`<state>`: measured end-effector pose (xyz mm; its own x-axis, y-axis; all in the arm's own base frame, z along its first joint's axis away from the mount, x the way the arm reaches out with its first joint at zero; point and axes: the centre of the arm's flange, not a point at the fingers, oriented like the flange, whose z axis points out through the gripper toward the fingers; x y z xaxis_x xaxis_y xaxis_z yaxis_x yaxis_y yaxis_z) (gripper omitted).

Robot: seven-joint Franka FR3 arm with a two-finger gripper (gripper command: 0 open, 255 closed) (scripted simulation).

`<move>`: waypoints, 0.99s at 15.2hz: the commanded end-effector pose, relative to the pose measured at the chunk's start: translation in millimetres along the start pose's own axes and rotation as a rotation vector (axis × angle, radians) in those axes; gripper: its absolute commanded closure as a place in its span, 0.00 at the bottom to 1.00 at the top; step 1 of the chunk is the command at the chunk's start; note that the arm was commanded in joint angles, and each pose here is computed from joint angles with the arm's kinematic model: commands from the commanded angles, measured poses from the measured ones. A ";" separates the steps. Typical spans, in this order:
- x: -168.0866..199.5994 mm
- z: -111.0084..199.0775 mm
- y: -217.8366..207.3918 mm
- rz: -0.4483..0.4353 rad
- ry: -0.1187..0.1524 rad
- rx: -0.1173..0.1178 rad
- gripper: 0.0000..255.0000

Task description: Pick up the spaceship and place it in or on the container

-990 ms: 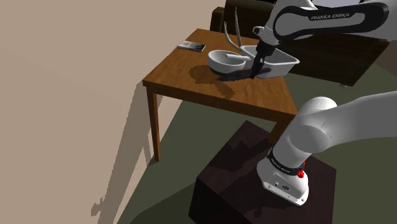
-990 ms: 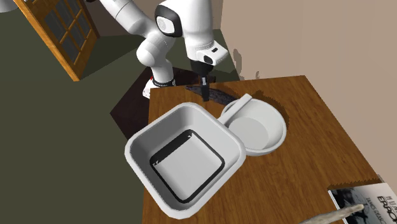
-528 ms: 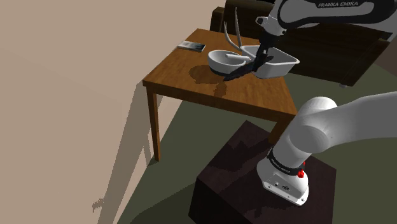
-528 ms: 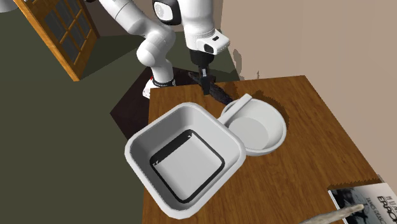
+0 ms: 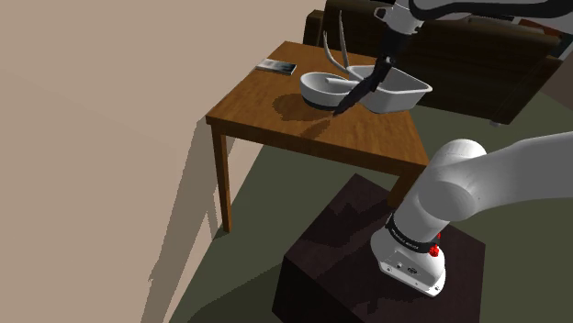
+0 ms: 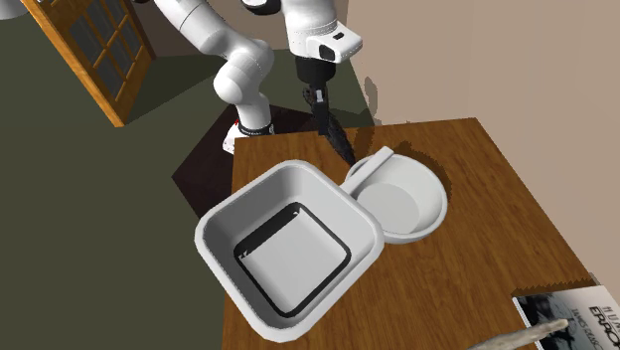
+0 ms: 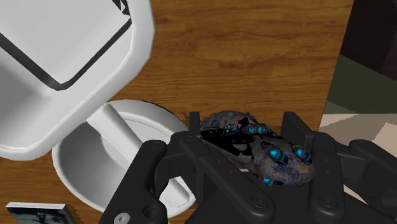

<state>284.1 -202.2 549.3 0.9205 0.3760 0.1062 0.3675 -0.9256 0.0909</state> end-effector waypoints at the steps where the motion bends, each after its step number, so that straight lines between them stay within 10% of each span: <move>1: 0.8 -11.5 1.2 0.000 0.000 0.000 1.00; 15: -14.6 -55.9 68.2 0.000 0.000 0.000 1.00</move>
<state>287.8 -252.2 609.0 0.9199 0.3785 0.1022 0.3714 -0.9248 0.0821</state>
